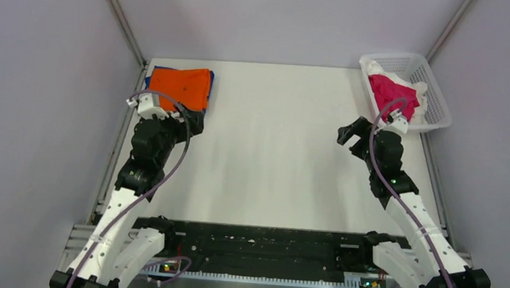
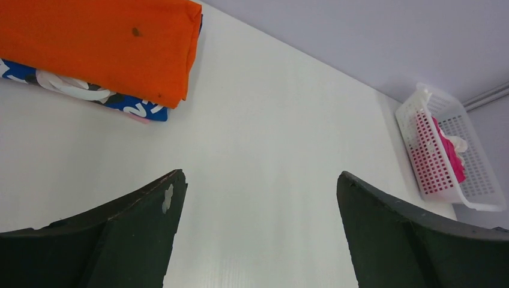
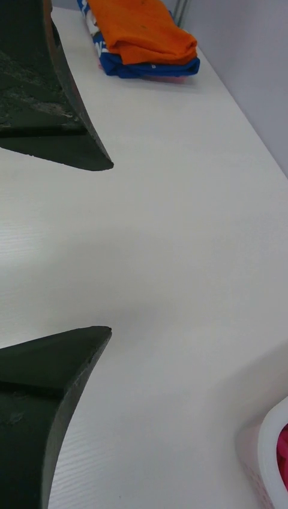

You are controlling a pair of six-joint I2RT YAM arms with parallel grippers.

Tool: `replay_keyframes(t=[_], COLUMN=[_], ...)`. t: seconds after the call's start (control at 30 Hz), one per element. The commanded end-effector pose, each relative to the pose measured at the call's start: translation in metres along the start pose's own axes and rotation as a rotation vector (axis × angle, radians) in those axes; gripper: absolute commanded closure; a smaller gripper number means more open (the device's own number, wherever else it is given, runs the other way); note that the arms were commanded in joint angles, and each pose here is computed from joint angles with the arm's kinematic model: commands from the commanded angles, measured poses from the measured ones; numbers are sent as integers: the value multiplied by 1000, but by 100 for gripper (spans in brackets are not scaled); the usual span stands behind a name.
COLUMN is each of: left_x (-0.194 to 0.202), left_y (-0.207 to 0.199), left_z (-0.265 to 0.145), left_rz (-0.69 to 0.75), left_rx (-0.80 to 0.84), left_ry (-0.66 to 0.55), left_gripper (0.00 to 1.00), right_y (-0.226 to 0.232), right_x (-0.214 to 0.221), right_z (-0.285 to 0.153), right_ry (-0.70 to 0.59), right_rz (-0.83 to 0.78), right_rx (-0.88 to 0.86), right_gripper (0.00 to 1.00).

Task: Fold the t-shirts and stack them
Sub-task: Grab crumpled tshirt from bin with the right arm

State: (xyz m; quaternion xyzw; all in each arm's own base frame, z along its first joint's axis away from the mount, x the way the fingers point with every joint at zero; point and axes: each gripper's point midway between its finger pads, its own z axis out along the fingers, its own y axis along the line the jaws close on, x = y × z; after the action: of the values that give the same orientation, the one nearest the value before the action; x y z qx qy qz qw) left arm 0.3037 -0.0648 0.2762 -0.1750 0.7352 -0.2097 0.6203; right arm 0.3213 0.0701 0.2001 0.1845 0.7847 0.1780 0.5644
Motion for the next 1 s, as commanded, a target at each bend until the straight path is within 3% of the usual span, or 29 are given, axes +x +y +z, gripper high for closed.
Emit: replay_keyframes(t=[0.0,0.17,0.47,0.7,0.97], left_x=[-6,-2,7,12,17], left_y=[-9,-10,-8,-6,-3], left_z=[13,28,46,59,65], left_rz=[-1,0,5,9,13], left_rx=[27,15,2,-15,-32], left_ry=[-8,20,60,81,95], left_gripper=[1,1,1,1,1], right_y=[0,-15,-114,-168,-205], right_x=[-32,-80,-169,-166,-135], right_z=[16,58,160,237,264], right_ry=[-63,-85,-67,76,157], right_rz=[-45,-135,-63,-51,-71], right_rx=[78,251,535,541,621], right_gripper=[1,1,1,10,18])
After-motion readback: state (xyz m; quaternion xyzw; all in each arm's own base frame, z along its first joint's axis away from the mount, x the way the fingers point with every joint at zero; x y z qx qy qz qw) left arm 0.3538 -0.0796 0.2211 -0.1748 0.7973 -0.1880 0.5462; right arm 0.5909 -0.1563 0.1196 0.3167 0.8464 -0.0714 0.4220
